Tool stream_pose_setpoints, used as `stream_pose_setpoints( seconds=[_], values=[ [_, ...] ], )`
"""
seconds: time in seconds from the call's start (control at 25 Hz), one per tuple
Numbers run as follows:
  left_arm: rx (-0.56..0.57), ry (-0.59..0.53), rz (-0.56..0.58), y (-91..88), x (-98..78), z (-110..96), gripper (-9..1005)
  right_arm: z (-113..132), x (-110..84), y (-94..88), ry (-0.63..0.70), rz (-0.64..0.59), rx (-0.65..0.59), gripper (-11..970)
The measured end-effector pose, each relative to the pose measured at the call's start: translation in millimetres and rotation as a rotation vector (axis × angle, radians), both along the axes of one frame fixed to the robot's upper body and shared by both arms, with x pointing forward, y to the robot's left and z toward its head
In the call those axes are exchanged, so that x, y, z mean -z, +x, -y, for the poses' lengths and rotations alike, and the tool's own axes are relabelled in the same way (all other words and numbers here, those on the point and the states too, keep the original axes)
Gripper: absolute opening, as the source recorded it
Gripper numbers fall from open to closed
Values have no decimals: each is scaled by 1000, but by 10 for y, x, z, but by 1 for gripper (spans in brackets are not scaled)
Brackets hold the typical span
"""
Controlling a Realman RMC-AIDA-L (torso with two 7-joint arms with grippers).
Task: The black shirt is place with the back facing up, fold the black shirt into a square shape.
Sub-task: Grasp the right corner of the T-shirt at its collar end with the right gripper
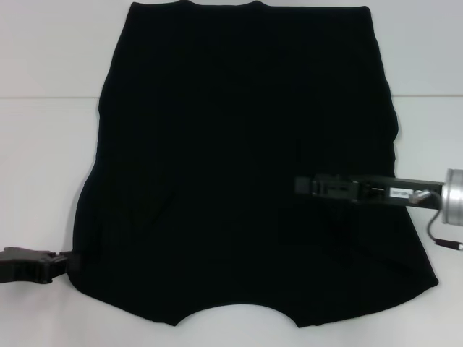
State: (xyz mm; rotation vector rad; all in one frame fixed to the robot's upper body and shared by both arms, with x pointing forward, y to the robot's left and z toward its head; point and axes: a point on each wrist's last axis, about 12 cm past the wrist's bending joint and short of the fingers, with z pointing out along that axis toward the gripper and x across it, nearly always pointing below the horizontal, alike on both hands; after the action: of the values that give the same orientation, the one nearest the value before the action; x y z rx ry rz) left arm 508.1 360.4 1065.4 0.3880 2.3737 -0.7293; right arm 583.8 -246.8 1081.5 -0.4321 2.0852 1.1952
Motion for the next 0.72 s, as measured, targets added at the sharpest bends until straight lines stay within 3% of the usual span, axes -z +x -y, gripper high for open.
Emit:
stream_pose_setpoints(
  seconds=[0.04, 0.48, 0.72],
  values=[
    [4, -4, -2, -2, -3, 6, 122, 47, 7, -10, -7, -14, 5, 900],
    [25, -41, -4, 23, -53, 53, 74, 663, 59, -240, -101, -236, 33, 899],
    [31, -56, -11, 38, -33, 88, 74, 900, 41, -344, -132, -292, 81, 898]
  ],
)
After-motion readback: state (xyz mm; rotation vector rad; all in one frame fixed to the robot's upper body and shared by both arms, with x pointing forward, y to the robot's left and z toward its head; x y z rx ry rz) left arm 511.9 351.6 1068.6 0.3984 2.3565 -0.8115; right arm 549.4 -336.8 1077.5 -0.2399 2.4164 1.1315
